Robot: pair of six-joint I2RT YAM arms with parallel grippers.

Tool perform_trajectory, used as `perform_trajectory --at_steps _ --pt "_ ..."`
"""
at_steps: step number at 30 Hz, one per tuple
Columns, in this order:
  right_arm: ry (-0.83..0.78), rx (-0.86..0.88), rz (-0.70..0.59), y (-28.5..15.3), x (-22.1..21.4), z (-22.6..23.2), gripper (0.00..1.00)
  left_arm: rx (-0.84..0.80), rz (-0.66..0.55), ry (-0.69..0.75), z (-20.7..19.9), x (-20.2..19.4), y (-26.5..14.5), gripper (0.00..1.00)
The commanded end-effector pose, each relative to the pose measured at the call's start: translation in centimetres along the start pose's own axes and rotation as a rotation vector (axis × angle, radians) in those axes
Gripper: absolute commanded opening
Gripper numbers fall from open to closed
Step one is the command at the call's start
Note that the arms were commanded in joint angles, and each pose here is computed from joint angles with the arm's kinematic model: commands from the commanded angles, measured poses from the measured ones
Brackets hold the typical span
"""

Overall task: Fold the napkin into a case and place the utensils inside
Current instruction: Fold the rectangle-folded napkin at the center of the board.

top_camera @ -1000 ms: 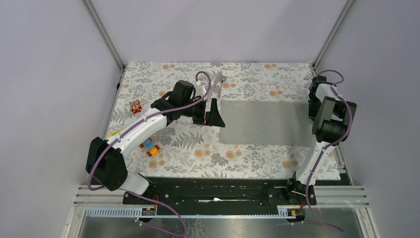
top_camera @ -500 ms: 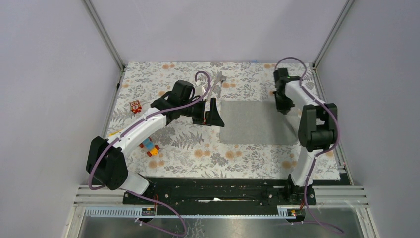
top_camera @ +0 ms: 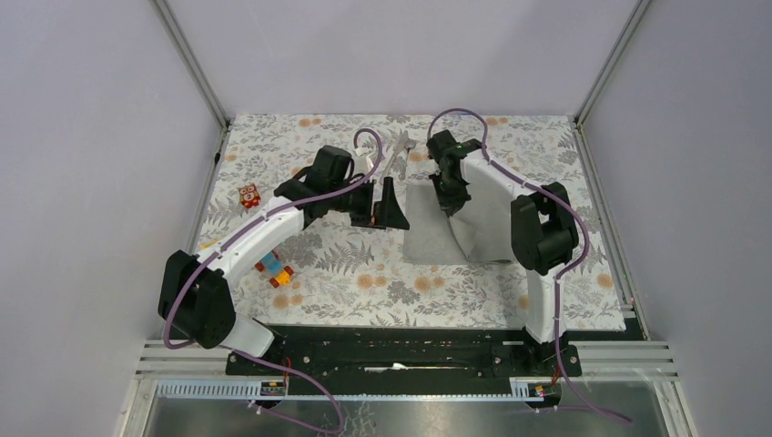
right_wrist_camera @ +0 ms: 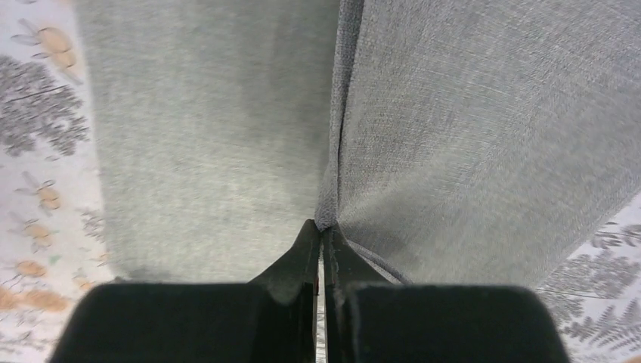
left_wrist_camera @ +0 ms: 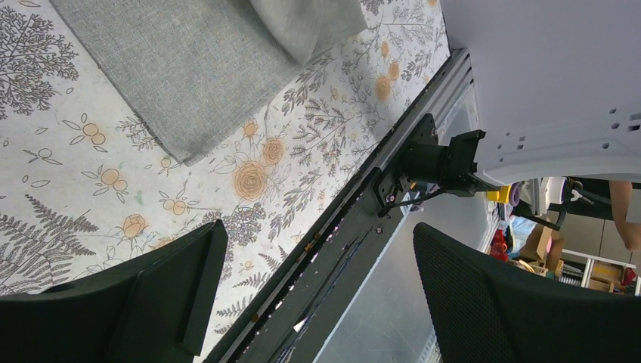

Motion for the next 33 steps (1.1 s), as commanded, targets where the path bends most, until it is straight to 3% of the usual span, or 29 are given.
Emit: perform_trajectory --at_steps 1,12,33 --pt "0.030 0.128 0.011 -0.5 0.3 2.2 0.00 -0.030 -0.030 0.018 0.0 0.6 -0.1 0.99" --pt "0.044 0.352 -0.002 -0.3 0.6 5.3 0.00 0.030 -0.099 -0.048 1.7 1.6 -1.4 0.99" --pt "0.082 0.409 -0.024 0.4 1.9 6.6 0.00 0.017 -0.094 -0.053 1.9 1.6 -1.4 0.99"
Point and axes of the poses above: each gripper's point midway between its finger pads, its own y axis out along the fingers, its own z axis along the line the jaws close on, x = y × z, the point moved 10 cm from there along -y, back along the fingers, and after that the axes turned 2 degrees about -y, right-handed, at the moved point
